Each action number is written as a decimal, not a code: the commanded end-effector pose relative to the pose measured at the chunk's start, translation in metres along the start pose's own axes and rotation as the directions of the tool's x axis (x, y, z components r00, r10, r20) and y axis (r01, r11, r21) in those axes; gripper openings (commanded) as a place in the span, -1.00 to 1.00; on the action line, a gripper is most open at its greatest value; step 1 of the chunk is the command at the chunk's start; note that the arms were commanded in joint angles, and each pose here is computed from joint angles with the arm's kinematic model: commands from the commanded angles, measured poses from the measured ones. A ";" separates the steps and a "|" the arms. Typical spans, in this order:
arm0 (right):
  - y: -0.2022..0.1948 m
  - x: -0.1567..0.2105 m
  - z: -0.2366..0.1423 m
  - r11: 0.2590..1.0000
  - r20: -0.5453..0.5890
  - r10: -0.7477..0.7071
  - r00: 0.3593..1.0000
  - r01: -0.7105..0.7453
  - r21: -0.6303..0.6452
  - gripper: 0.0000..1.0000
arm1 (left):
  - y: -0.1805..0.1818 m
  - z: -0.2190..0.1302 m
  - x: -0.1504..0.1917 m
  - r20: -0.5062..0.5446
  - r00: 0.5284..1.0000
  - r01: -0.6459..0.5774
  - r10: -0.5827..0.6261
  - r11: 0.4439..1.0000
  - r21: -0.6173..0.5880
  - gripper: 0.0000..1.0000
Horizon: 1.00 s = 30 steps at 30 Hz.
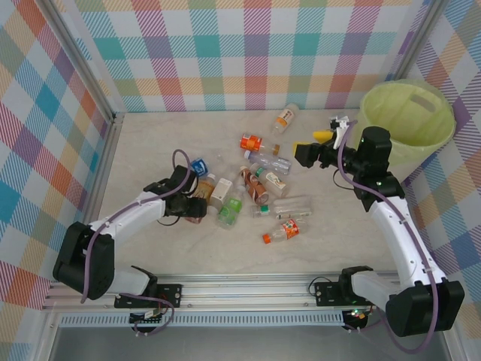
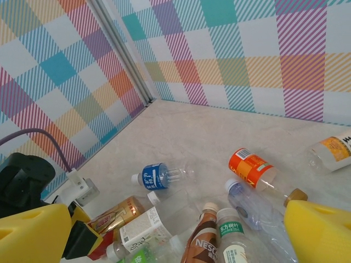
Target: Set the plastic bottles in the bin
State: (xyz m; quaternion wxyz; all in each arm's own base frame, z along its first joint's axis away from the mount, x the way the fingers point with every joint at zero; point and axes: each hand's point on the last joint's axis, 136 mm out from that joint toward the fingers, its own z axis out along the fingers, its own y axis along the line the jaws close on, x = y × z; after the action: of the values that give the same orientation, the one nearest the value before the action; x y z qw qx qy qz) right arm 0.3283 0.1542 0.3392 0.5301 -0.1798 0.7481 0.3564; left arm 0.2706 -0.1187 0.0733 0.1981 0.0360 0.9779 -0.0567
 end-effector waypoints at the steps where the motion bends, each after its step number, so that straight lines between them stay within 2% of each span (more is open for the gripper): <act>1: -0.003 0.004 0.005 1.000 0.008 0.019 1.000 -0.019 -0.002 0.99 | 0.006 -0.012 0.003 0.040 0.999 0.036 -0.035 0.999 -0.018 0.26; 7: -0.009 0.024 0.012 0.992 -0.027 0.127 0.992 -0.127 0.004 0.99 | 0.001 -0.034 0.001 0.133 0.988 0.076 -0.081 0.996 0.045 0.20; 10: -0.008 0.034 0.017 0.983 -0.053 0.184 0.982 -0.184 0.006 0.99 | -0.011 -0.050 -0.006 0.184 0.978 0.072 -0.095 0.989 0.127 0.18; 13: -0.013 0.041 0.025 0.958 -0.058 0.284 0.957 -0.282 0.046 0.99 | -0.040 -0.077 -0.023 0.258 0.960 0.032 -0.111 0.956 0.292 0.18; 16: -0.018 0.045 0.032 0.921 -0.080 0.388 0.918 -0.384 0.069 0.99 | -0.073 -0.109 -0.044 0.358 0.921 -0.033 -0.156 0.882 0.470 0.18; 18: -0.011 0.046 0.038 0.897 -0.120 0.442 0.889 -0.442 0.027 0.99 | -0.092 -0.131 -0.062 0.432 0.880 -0.091 -0.196 0.824 0.559 0.18; 22: 0.014 0.038 0.047 0.849 -0.196 0.499 0.844 -0.522 -0.085 0.99 | -0.118 -0.148 -0.078 0.474 0.860 -0.181 -0.190 0.756 0.629 0.18; 24: 0.040 0.029 0.048 0.841 -0.235 0.453 0.860 -0.499 -0.207 0.99 | -0.131 -0.150 -0.085 0.477 0.862 -0.214 -0.169 0.732 0.646 0.18; 26: 0.060 0.022 0.047 0.841 -0.227 0.400 0.888 -0.454 -0.294 1.00 | -0.143 -0.147 -0.090 0.472 0.869 -0.231 -0.151 0.719 0.656 0.18; 30: 0.068 0.022 0.057 0.862 -0.199 0.389 0.900 -0.431 -0.266 0.99 | -0.167 -0.145 -0.099 0.495 0.862 -0.283 -0.109 0.707 0.648 0.15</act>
State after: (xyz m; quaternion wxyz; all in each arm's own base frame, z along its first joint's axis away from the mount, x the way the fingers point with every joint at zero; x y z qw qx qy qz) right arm 0.3193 0.2334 0.3002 0.3285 -0.0931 0.7679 0.5419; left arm 0.2870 -0.2485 0.2198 0.3752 0.1037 0.8359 -0.3869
